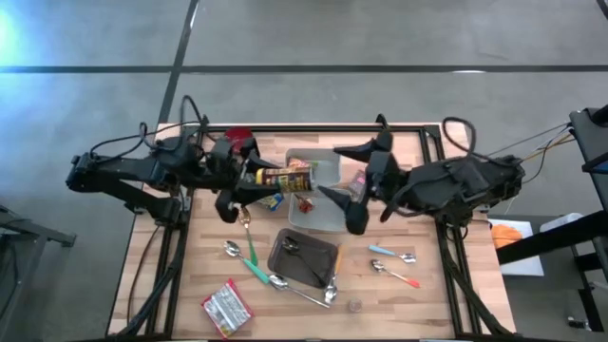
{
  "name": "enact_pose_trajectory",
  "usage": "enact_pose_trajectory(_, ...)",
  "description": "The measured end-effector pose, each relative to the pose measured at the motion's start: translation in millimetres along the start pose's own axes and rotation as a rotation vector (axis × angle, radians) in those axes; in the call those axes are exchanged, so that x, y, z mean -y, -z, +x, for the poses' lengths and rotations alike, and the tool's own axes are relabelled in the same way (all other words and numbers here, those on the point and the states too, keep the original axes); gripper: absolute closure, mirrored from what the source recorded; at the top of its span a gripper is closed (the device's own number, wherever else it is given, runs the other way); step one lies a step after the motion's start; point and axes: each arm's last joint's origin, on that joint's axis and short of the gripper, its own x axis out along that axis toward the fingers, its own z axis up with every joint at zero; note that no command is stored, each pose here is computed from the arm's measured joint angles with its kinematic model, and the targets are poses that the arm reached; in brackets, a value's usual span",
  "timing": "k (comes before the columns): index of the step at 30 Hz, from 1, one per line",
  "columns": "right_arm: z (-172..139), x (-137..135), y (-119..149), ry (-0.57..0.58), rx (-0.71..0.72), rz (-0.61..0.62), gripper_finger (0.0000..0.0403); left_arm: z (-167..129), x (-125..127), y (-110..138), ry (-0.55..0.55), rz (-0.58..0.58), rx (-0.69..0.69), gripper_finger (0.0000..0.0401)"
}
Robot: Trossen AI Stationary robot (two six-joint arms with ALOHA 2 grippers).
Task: Pick & Place Food Item
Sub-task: Put the yellow seasoning bottle into the bottom gray bin
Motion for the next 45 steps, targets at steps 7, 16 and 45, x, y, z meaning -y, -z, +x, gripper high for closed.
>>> enact_pose_trajectory(7,-32.0,30.2,2.7,0.027,-0.116,0.15,0.0015,-1.6,-16.3,10.8,-0.118,-0.089,-0.125,0.0192)
enact_pose_trajectory(16,-54.9,48.8,12.2,0.073,-0.226,0.261,0.0014,-6.8,-58.0,26.7,-0.303,-0.255,-0.322,0.0192)
enact_pose_trajectory(45,-58.6,54.3,24.7,0.12,-0.337,0.302,0.0014,79.8,-106.2,71.3,-0.228,-0.059,-1.141,0.0192)
